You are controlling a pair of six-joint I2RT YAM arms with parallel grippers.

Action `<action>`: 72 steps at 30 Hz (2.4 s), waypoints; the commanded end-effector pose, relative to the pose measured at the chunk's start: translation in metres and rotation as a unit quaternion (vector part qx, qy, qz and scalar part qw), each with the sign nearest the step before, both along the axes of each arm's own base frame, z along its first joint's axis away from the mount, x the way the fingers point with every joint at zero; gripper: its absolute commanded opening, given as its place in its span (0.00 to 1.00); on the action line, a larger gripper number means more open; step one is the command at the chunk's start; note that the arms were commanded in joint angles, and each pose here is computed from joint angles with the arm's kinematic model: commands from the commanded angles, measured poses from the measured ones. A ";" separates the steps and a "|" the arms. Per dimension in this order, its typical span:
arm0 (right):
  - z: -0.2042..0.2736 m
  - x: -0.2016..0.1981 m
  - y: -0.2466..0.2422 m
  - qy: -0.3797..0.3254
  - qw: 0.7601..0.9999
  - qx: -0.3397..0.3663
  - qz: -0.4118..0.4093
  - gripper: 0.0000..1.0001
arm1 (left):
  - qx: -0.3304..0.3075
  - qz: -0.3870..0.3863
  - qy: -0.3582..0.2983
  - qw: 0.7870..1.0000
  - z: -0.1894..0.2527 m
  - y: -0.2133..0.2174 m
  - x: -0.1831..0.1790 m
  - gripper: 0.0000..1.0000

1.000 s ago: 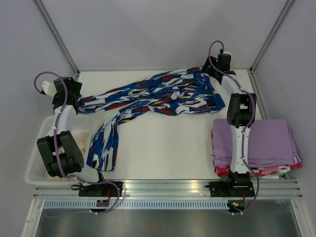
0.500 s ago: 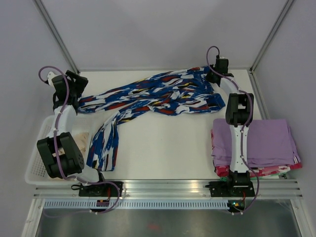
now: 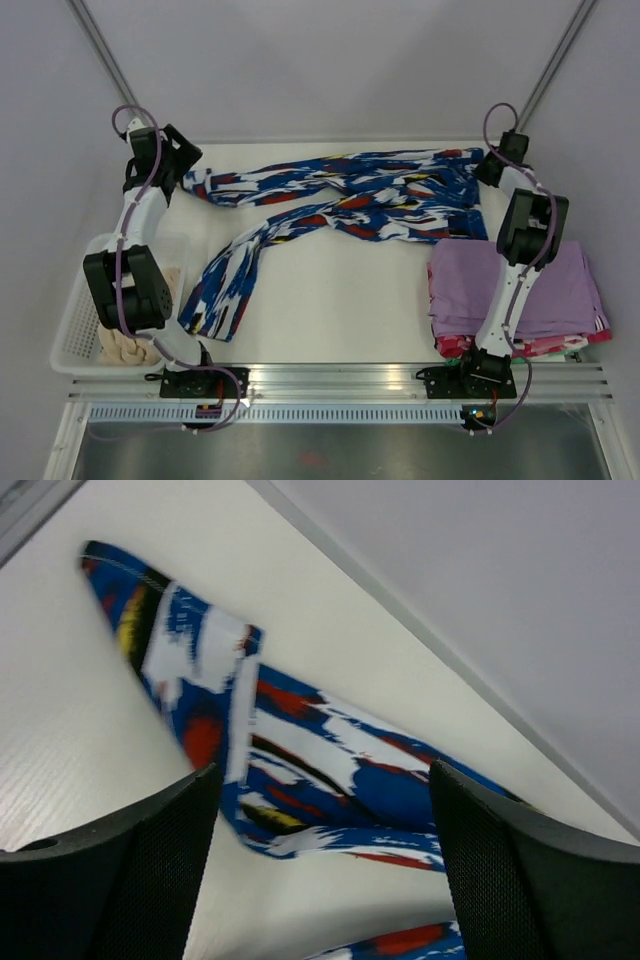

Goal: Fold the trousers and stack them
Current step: Flatten the trousers out

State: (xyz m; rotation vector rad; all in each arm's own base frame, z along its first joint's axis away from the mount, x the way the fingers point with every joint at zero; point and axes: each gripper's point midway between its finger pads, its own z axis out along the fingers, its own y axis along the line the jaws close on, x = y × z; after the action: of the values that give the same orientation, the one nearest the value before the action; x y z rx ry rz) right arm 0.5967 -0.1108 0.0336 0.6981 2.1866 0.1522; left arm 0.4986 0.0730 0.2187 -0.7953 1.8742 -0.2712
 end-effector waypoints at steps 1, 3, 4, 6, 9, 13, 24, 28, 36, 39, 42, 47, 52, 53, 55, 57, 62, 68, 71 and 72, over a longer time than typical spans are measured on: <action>0.041 -0.007 -0.071 -0.035 0.997 -0.042 -0.056 0.00 | 0.030 0.006 0.052 0.998 -0.019 0.003 0.000 0.88; 0.045 -0.002 -0.072 -0.041 0.998 -0.047 -0.033 0.00 | 0.018 0.000 0.056 0.998 -0.029 -0.001 0.006 0.88; 0.045 -0.001 -0.070 -0.039 0.998 -0.050 -0.025 0.00 | 0.016 0.001 0.058 0.998 -0.030 0.000 0.009 0.88; 0.052 0.005 -0.066 -0.050 0.998 -0.046 -0.009 0.00 | 0.010 -0.001 0.079 0.997 -0.047 -0.001 0.014 0.88; 0.060 0.010 -0.053 -0.067 0.997 -0.024 0.022 0.04 | 0.001 -0.019 0.101 0.995 -0.067 -0.007 0.027 0.86; 0.064 0.007 -0.036 -0.062 0.996 -0.027 0.055 0.20 | 0.048 -0.079 0.103 0.990 -0.056 -0.036 0.063 0.85; 0.110 -0.033 -0.018 -0.066 0.995 -0.043 0.062 0.79 | 0.279 -0.055 0.223 0.932 -0.090 -0.083 0.100 0.88; 0.141 -0.043 -0.011 -0.088 0.992 -0.048 0.075 0.80 | 0.312 -0.056 0.246 0.916 -0.109 -0.073 0.096 0.88; 0.151 -0.052 0.004 -0.111 0.990 -0.024 0.087 0.81 | 0.351 -0.026 0.276 0.894 -0.138 -0.053 0.101 0.88; 0.145 -0.054 0.007 -0.104 0.990 -0.018 0.089 0.81 | 0.342 -0.028 0.287 0.894 -0.149 -0.053 0.100 0.87; 0.145 -0.055 0.006 -0.104 0.990 -0.019 0.088 0.81 | 0.325 -0.021 0.293 0.899 -0.157 -0.050 0.096 0.82; 0.149 -0.052 0.010 -0.113 0.989 -0.011 0.093 0.81 | 0.244 0.055 0.257 0.934 -0.139 -0.025 0.095 0.61; 0.143 -0.052 0.015 -0.110 0.989 -0.002 0.100 0.81 | 0.059 0.093 0.168 0.980 -0.131 0.002 0.087 0.42; 0.142 -0.051 0.015 -0.111 0.989 -0.002 0.101 0.81 | 0.036 0.096 0.128 0.987 -0.104 0.003 0.085 0.35; 0.136 -0.052 0.016 -0.108 0.989 0.002 0.100 0.81 | -0.017 0.091 0.070 0.993 -0.108 0.004 0.081 0.22; 0.130 -0.052 0.019 -0.105 0.989 0.010 0.104 0.81 | -0.027 0.087 -0.006 0.996 -0.083 0.001 0.075 0.15; 0.120 -0.053 0.026 -0.107 0.988 0.031 0.108 0.81 | -0.055 0.122 -0.080 0.988 -0.071 0.003 0.045 0.16; 0.111 -0.056 0.035 -0.102 0.987 0.042 0.118 0.81 | -0.132 0.156 -0.090 0.975 -0.085 -0.003 0.028 0.56; 0.111 -0.055 0.037 -0.103 0.986 0.045 0.122 0.81 | -0.139 0.172 -0.075 0.972 -0.085 -0.002 0.018 0.66; 0.114 -0.054 0.036 -0.105 0.986 0.044 0.122 0.81 | -0.136 0.184 -0.077 0.971 -0.080 0.001 0.014 0.68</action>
State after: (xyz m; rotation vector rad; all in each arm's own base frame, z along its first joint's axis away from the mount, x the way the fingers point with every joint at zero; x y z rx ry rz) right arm 0.5334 -0.0806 0.1376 0.4739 2.1044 0.4014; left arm 0.5117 0.0703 0.0960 -1.1980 1.6741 -0.2744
